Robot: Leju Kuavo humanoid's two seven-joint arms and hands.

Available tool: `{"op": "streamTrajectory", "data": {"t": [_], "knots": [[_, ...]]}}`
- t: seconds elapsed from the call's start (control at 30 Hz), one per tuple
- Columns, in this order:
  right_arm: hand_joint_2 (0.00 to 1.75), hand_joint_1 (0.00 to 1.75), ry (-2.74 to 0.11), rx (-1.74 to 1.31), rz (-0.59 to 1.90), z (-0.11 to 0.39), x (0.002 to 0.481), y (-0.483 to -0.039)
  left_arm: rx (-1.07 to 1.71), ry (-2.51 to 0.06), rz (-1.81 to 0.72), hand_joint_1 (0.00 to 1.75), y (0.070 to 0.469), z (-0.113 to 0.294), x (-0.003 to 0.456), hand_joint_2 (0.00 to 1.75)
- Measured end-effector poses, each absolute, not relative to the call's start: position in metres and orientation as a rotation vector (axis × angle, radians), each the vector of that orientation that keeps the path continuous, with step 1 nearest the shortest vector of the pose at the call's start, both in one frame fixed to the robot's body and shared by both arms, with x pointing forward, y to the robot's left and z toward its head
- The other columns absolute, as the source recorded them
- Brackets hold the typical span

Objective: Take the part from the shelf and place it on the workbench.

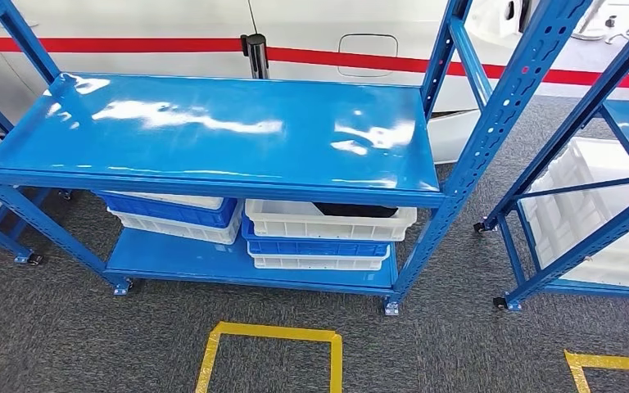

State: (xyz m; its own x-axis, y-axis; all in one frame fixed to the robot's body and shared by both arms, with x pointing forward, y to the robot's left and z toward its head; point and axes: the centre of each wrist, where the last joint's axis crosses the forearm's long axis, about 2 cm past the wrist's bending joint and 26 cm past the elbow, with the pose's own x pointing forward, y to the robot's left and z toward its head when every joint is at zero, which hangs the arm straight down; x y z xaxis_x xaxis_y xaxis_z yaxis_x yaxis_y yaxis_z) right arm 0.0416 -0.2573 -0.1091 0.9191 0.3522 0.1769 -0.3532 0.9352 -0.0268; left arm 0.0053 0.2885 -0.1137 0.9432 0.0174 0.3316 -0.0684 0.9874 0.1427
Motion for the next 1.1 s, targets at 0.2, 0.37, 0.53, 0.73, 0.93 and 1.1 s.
{"op": "streamTrajectory", "data": {"t": [0.2,0.37,0.53,0.73,0.93,1.1], "knots": [[0.00,0.00,-0.193,0.012,0.264,-0.110,0.031,-0.266,0.124,-0.314,0.047,0.00,0.293,-0.113,0.006,0.00],[0.00,0.00,-0.204,0.015,0.181,-0.111,0.021,-0.274,0.089,-0.295,0.045,0.00,0.293,-0.112,0.007,0.00],[0.00,0.00,-0.217,0.007,0.104,-0.111,0.012,-0.282,0.046,-0.271,0.049,0.00,0.291,-0.112,0.006,0.00],[0.00,0.00,-0.233,0.007,0.043,-0.111,0.006,-0.289,0.004,-0.247,0.060,0.00,0.288,-0.111,0.006,0.00],[0.00,0.00,-0.236,0.004,0.026,-0.111,0.005,-0.291,-0.003,-0.248,0.038,0.00,0.287,-0.111,0.006,0.00],[0.00,0.00,-0.237,0.003,0.024,-0.111,0.005,-0.291,-0.003,-0.247,0.030,0.00,0.287,-0.111,0.006,0.00]]}}
